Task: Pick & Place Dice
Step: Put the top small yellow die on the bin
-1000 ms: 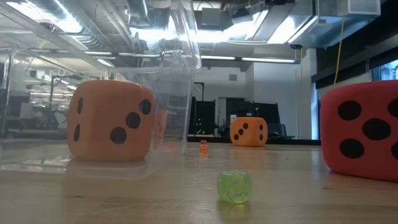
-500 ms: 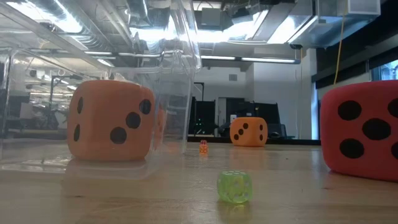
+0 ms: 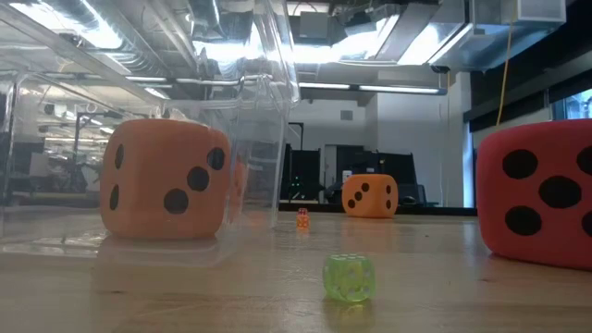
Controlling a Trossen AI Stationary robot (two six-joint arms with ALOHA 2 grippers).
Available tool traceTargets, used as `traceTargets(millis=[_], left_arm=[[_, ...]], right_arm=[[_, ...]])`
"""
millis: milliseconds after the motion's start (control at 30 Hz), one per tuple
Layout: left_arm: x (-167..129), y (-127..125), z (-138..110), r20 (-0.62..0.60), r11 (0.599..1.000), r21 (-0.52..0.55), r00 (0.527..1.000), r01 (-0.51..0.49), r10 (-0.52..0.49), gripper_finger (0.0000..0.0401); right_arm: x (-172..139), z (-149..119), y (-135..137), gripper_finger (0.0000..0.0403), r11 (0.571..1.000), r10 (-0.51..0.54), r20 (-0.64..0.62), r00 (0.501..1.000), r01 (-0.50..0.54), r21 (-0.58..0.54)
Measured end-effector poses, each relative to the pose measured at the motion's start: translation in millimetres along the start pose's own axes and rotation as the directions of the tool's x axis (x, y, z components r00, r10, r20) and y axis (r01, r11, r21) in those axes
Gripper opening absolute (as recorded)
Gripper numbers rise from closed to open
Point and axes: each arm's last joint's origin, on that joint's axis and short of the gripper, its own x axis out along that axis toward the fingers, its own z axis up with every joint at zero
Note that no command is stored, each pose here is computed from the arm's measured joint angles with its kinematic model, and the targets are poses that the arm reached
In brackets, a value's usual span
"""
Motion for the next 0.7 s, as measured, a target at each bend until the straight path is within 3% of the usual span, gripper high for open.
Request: traceTargets(millis=[267,700], left_arm=[[-1.0,-3.9,1.4,0.011,1.0,0.0,0.999,0.031,-0.031,0.0254],[-1.2,-2.9,3.7,0.035,1.0,-0.006,0.999,0.024,-0.024,0.0141]], right_arm=[[0.8,-0.2,-0.8,0.0048,1.0,-0.007,0.002,1.0,0.007,0.001],[0.9,0.3,3.8,0.0048,0.999,0.032,0.021,0.999,-0.032,-0.006]])
